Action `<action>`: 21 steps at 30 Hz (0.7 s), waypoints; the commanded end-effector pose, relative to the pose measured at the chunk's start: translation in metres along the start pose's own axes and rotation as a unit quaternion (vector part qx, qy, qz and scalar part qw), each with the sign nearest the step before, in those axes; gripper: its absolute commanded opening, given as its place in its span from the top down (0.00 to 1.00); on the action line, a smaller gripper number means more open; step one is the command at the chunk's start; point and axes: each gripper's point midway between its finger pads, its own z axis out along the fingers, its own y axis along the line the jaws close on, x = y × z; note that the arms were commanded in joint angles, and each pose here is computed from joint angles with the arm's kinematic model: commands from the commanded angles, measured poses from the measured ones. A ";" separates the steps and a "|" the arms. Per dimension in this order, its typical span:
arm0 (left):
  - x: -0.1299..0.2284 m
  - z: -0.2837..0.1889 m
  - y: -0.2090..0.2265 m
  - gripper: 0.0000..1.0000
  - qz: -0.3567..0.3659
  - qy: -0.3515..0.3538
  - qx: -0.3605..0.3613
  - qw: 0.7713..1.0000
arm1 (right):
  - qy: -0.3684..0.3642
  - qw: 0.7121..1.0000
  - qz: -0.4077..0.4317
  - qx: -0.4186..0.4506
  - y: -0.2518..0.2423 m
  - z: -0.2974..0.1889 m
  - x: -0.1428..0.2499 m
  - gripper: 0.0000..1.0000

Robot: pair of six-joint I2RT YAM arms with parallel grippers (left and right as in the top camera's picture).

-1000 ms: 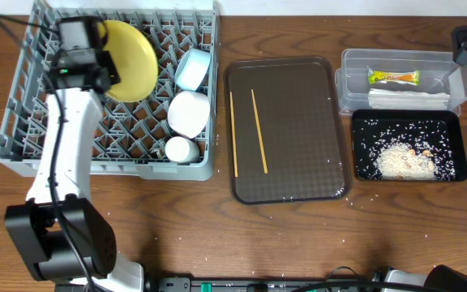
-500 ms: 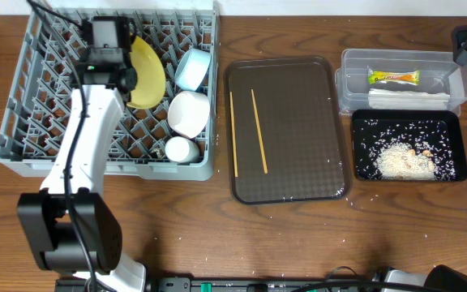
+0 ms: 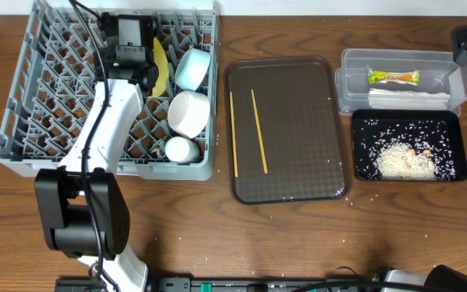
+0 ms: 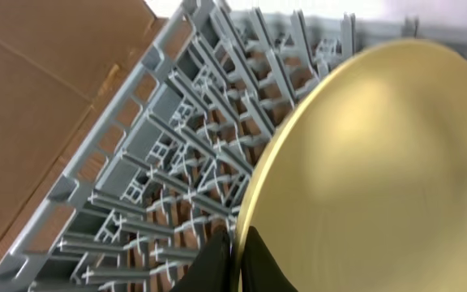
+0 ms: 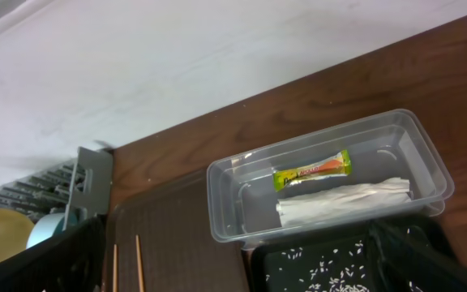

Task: Sort waste into correct bins and load items into the dishwasher
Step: 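Lower the yellow plate upright into the rack and open the left gripper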

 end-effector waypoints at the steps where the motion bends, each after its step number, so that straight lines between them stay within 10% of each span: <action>1: 0.008 0.010 -0.017 0.91 0.004 0.004 0.016 1.000 | 0.000 1.000 0.009 0.001 -0.003 -0.001 -0.001 0.01; 8: 0.002 0.003 -0.033 0.46 0.004 -0.013 0.029 0.999 | 0.000 1.000 0.009 0.001 -0.003 -0.001 -0.001 0.01; 21: -0.023 -0.043 -0.063 0.23 0.000 -0.046 0.074 0.996 | 0.000 1.000 0.009 0.001 -0.003 -0.001 -0.001 0.01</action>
